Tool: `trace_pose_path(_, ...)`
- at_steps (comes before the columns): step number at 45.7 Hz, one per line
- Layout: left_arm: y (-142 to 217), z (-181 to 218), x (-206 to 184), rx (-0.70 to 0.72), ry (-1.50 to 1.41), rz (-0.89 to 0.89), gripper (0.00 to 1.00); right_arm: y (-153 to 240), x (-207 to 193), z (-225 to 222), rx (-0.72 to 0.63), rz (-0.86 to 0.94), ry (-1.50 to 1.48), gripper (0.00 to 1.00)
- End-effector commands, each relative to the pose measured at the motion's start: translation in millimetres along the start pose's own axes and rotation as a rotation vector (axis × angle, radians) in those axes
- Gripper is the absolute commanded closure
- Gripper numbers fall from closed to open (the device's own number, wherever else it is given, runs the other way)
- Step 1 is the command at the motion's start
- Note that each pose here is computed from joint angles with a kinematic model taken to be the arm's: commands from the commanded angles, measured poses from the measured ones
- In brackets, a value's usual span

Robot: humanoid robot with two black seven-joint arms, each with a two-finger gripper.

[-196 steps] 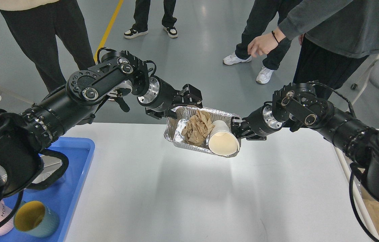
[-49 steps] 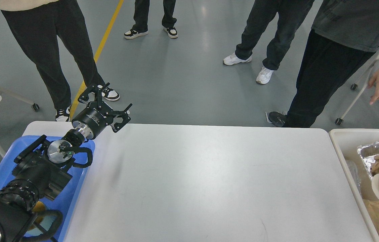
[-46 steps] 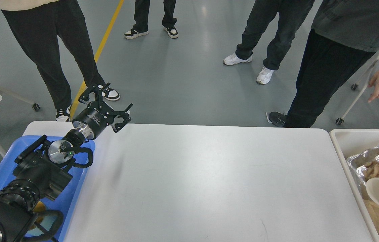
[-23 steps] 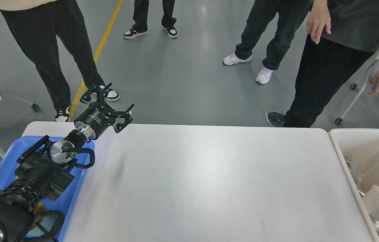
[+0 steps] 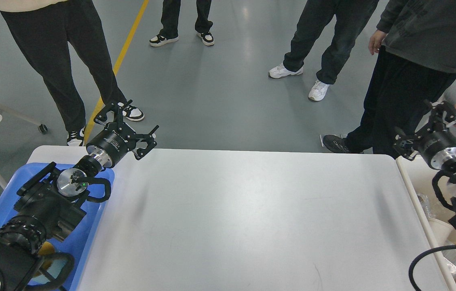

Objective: Tidy desktop

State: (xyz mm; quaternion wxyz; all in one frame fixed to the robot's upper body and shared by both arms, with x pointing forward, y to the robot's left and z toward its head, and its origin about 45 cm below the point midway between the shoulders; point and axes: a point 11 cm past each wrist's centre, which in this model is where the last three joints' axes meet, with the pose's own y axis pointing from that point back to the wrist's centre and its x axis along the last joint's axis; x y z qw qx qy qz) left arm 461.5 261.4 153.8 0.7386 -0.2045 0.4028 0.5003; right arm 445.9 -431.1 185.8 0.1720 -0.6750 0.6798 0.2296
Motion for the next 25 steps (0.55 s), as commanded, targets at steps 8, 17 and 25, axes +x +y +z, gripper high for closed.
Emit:
trace_pose_path(8, 3.3, 1.0, 5.1, -0.023, -0.001, 0.015, 0.04, 2.9, -21.4, 41.5, 0.000, -0.097, -0.082, 0.00)
trace_pose_path(17, 4.1, 0.2, 6.3, -0.022, -0.001, 0.017, 0.04, 4.2, -25.3, 44.8, 0.002, -0.128, -0.095, 0.00)
trace_pose_path(25, 3.8, -0.3, 6.1, -0.024, 0.002, 0.018, 0.04, 7.4, -22.5, 50.7, -0.007, -0.121, -0.100, 0.00)
